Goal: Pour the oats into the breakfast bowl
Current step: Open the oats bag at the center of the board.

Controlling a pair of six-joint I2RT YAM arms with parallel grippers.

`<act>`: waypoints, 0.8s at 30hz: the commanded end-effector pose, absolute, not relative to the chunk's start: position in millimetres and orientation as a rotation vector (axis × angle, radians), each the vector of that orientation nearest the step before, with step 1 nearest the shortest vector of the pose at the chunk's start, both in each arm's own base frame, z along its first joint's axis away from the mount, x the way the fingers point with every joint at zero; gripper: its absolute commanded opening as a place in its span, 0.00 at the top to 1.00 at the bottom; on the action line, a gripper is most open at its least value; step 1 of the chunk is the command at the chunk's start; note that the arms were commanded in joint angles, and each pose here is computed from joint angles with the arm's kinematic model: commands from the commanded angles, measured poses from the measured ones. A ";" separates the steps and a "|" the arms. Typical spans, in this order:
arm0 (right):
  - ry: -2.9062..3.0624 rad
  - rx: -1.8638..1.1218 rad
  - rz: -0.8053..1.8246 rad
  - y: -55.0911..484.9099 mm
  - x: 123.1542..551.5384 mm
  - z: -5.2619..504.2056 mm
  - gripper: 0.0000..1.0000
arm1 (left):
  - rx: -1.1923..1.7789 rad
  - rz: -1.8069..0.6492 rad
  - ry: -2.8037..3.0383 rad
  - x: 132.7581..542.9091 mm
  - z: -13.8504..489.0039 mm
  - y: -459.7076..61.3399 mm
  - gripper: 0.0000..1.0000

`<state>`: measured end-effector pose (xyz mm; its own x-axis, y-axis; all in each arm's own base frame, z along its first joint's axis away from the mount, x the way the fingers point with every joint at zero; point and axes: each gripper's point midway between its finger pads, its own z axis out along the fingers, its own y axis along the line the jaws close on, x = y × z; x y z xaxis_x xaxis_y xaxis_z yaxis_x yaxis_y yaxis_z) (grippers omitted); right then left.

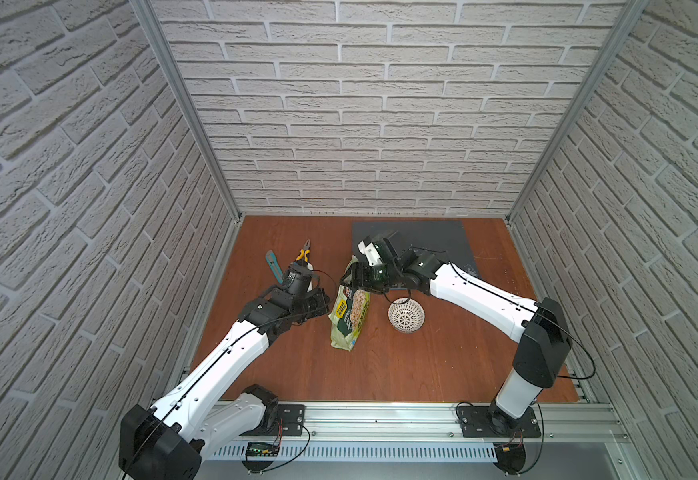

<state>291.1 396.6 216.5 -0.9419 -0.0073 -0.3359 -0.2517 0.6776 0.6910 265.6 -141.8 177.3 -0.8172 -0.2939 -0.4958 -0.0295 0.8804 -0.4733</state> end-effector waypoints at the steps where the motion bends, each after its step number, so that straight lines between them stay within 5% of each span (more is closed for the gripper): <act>1: 2.509 -0.235 1.173 402.9 292.7 240.9 0.31 | -0.224 -0.604 2.442 272.4 183.1 -141.4 0.76; 24: 2.599 -0.239 1.024 389.7 293.0 208.5 0.35 | -0.228 -0.599 2.443 272.5 182.9 -140.6 0.76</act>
<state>292.7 388.5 203.4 -0.9405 -0.0194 -0.3393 -0.2474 0.7236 0.6444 265.9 -141.8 175.7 -0.8198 -0.2927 -0.4922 -0.0323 0.8817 -0.4707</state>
